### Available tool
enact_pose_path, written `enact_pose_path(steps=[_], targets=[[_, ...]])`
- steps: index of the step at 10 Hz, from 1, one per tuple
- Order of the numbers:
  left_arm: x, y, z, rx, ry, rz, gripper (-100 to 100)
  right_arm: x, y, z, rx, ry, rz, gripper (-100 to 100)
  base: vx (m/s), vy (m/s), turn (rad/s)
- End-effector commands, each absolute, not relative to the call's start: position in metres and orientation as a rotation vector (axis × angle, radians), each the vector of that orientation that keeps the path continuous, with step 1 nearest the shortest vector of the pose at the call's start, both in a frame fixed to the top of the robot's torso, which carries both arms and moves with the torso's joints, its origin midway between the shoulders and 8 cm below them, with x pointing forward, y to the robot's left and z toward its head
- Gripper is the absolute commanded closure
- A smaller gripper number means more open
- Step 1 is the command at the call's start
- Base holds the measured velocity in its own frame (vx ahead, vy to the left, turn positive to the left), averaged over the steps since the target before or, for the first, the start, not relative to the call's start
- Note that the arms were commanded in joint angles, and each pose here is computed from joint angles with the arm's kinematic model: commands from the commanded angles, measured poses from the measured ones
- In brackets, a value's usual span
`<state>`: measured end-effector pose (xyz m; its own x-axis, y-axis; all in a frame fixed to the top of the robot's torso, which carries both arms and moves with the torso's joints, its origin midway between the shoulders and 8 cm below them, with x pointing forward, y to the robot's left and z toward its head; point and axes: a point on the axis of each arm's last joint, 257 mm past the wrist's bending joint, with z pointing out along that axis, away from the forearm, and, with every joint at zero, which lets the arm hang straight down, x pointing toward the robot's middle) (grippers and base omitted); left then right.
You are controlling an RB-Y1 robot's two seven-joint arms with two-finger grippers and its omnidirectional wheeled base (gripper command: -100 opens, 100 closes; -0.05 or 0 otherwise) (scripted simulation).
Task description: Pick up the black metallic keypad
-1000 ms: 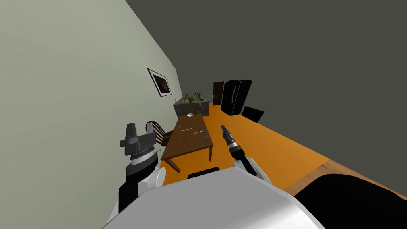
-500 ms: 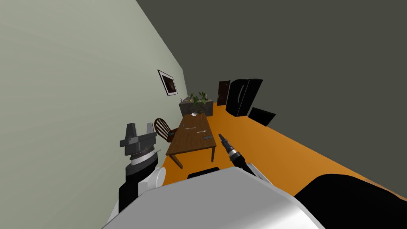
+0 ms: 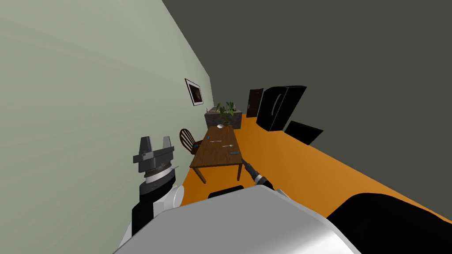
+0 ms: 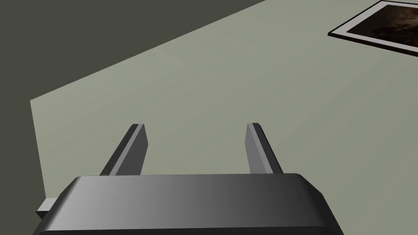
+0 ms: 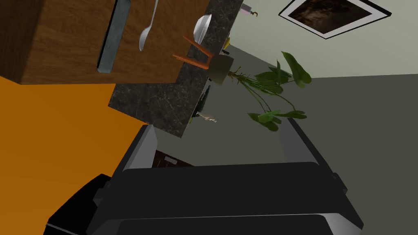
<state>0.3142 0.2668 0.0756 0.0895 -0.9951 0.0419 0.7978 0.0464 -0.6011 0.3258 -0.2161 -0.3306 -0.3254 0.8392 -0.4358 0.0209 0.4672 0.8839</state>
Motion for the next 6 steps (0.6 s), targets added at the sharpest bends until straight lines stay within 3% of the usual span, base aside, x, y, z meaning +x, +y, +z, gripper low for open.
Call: enact_pose_path(steps=[1,6], targets=[[0.314,0.267,0.076,-0.552,0.445,-1.439,0,0.298,-0.215,-0.368,0.725,1.821,0.966,-100,0.007,0.016,0.242],[0.314,0.267,0.076,-0.552,0.445,-1.439,0,0.24,-0.222,-0.436,0.669,2.044,0.875,-100,0.01,0.014,0.175]])
